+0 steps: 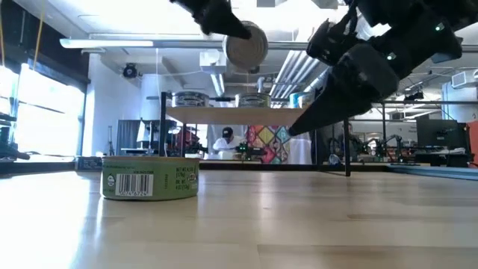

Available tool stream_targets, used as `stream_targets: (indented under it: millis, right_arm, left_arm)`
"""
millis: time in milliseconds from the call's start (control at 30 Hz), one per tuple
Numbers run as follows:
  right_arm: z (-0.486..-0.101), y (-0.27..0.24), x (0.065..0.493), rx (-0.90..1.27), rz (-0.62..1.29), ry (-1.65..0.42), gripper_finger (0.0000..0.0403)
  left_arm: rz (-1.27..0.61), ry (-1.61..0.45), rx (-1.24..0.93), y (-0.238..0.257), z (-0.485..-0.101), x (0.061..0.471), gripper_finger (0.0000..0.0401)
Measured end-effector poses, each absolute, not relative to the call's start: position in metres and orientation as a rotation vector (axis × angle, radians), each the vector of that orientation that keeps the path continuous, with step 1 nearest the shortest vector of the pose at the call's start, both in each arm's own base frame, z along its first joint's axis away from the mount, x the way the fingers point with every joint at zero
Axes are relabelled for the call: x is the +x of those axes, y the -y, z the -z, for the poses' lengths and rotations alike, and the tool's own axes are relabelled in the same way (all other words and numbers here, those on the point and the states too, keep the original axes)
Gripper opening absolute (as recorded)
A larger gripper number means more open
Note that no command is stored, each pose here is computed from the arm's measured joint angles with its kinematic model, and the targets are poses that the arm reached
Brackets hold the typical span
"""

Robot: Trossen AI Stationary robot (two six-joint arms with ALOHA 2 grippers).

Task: Stack canned seafood by type on shelf
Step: Stack the green tuna can on top of the green tuna can on the shelf

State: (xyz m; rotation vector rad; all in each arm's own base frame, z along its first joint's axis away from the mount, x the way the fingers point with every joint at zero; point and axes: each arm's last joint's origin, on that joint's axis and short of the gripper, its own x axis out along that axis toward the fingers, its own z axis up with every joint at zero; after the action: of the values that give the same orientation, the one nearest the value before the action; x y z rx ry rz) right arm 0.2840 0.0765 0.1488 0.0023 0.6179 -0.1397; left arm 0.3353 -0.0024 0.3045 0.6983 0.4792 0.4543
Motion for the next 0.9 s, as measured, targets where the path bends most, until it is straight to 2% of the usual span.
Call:
stream_targets:
  millis: [167,367,467,600,900]
  right_arm:
    - [-0.149,-0.075,0.284,-0.004,0.182,-0.607,0.0279]
    - [-0.149,-0.075,0.285,-0.005,0.183,-0.598,0.0279]
    - [-0.149,-0.075,0.285,-0.001,0.184,-0.596,0.0279]
    - [-0.149,-0.075,0.285,0.018,0.190,-0.594,0.0279]
    - [-0.149,-0.075,0.285,0.020,0.196,-0.594,0.0279]
  left_arm:
    - [-0.460,-0.457,0.819,-0.069,-0.328,0.344,0.0123]
    - [-0.506,-0.525,0.950,-0.160,-0.310,0.362,0.0123]
    - [-0.491,-0.559,0.972,-0.189,-0.299,0.372,0.0123]
    - [-0.454,-0.646,0.992,-0.204,-0.282,0.383,0.0123]
    - [-0.413,-0.701,0.974,-0.202,-0.279,0.383,0.0125]
